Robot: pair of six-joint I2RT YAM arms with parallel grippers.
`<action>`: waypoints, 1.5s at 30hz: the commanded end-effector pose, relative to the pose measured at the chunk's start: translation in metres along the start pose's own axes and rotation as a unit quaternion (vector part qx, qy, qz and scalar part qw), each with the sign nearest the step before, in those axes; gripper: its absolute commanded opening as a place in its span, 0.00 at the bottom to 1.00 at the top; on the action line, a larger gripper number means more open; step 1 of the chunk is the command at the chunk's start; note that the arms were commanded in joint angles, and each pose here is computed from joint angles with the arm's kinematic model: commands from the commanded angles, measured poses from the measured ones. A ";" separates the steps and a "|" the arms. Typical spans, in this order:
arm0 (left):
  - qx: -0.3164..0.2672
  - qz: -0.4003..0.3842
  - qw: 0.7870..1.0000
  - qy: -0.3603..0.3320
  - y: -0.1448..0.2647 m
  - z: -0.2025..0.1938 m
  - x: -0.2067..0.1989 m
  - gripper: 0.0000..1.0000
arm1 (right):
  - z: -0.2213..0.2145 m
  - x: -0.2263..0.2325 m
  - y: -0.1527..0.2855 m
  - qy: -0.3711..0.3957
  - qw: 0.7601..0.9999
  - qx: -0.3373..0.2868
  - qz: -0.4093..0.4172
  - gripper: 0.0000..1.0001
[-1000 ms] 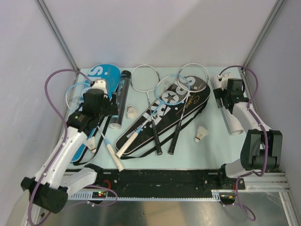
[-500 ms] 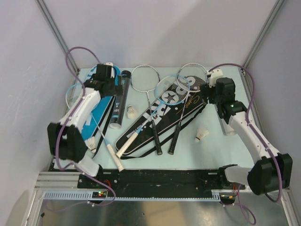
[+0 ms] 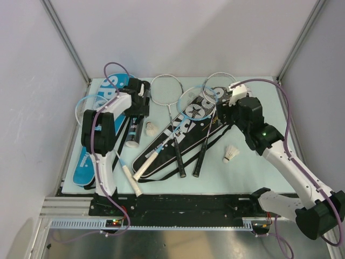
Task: Pack up the badminton gear
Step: Open the lid of the shuttle tube.
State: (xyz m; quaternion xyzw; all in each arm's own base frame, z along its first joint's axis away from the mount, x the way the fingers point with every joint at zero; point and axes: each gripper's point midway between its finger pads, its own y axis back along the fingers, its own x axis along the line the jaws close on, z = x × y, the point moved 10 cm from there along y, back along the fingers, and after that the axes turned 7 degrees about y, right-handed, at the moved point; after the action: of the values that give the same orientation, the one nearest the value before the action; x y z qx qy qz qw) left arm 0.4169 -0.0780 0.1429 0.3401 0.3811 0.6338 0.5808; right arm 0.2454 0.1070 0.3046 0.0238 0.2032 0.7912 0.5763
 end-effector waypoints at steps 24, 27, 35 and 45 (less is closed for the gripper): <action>-0.194 -0.190 0.962 0.006 0.200 0.017 0.000 0.52 | 0.033 0.025 0.021 -0.117 0.981 -0.105 0.113 0.78; -0.192 -0.253 0.948 0.011 0.222 0.004 -0.010 0.51 | 0.041 0.031 0.023 -0.140 0.970 -0.125 0.156 0.78; -0.206 -0.364 0.905 -0.078 0.259 -0.048 -0.037 0.50 | 0.064 0.046 0.030 -0.174 0.937 -0.185 0.241 0.79; -0.232 -0.423 0.837 -0.258 0.251 -0.108 -0.025 0.47 | 0.075 -0.001 0.057 -0.245 0.895 -0.176 0.329 0.73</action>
State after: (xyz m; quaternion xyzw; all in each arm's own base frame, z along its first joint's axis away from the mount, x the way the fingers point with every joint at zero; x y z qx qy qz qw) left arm 0.2152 -0.1225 0.2991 0.1726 0.2842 0.3573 0.8728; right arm 0.2290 0.1255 0.3623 0.1595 -0.0683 0.8991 0.4020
